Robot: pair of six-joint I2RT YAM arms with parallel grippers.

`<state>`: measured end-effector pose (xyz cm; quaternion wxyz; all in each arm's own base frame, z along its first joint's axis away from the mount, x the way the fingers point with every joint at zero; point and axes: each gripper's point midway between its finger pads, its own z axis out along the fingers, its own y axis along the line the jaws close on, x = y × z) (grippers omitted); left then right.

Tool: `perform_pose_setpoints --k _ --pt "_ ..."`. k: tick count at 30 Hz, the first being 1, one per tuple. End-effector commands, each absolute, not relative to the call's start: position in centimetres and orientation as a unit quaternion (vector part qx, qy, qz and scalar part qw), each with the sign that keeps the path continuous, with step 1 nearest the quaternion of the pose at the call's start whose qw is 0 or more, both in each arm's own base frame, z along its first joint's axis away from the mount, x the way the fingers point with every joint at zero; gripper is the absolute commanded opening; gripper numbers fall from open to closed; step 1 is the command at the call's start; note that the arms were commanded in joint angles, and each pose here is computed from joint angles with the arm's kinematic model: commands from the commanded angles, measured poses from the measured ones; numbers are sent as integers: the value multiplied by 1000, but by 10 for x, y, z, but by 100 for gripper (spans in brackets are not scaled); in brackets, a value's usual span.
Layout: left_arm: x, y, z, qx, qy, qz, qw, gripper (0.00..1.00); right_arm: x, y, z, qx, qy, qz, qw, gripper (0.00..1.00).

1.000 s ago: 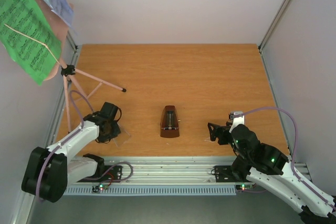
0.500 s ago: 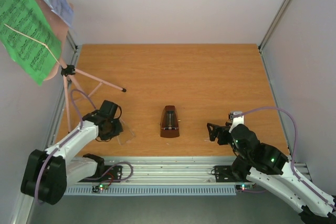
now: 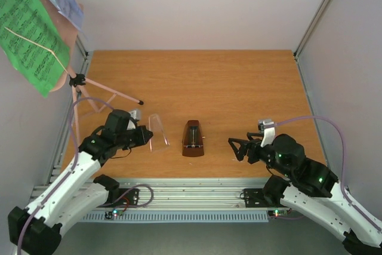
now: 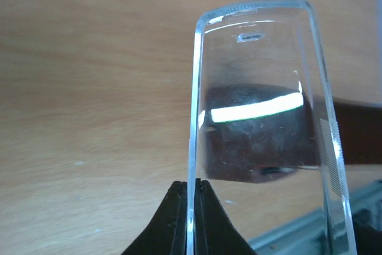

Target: Pack up the instrument practice props

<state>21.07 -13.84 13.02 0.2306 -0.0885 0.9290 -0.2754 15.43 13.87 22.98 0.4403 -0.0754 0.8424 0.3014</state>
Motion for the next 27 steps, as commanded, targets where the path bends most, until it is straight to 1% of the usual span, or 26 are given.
perform_pose_setpoints --k 1,4,9,11,12,13,16,22,27 --pt "207 -175 200 10 874 -386 295 0 133 169 261 -135 809 393 417 98" --pt "189 -195 234 84 834 -447 313 0 125 185 271 -143 796 438 392 99" --pt "157 -215 281 176 770 -510 341 1 112 202 304 -150 762 512 368 98" --pt "147 -225 297 200 745 -538 342 1 105 212 319 -169 742 542 357 98" --pt "135 -241 313 225 717 -568 336 0 93 226 339 -200 707 588 338 98" --pt "131 -248 320 235 704 -580 336 0 92 230 343 -205 698 599 335 98" --pt "114 -268 341 267 667 -612 330 0 89 239 360 -220 670 626 333 99" --pt "90 -291 373 317 617 -637 336 0 82 247 389 -253 616 660 347 98" --pt "75 -312 379 329 595 -666 308 1 81 249 403 -271 600 658 365 98"
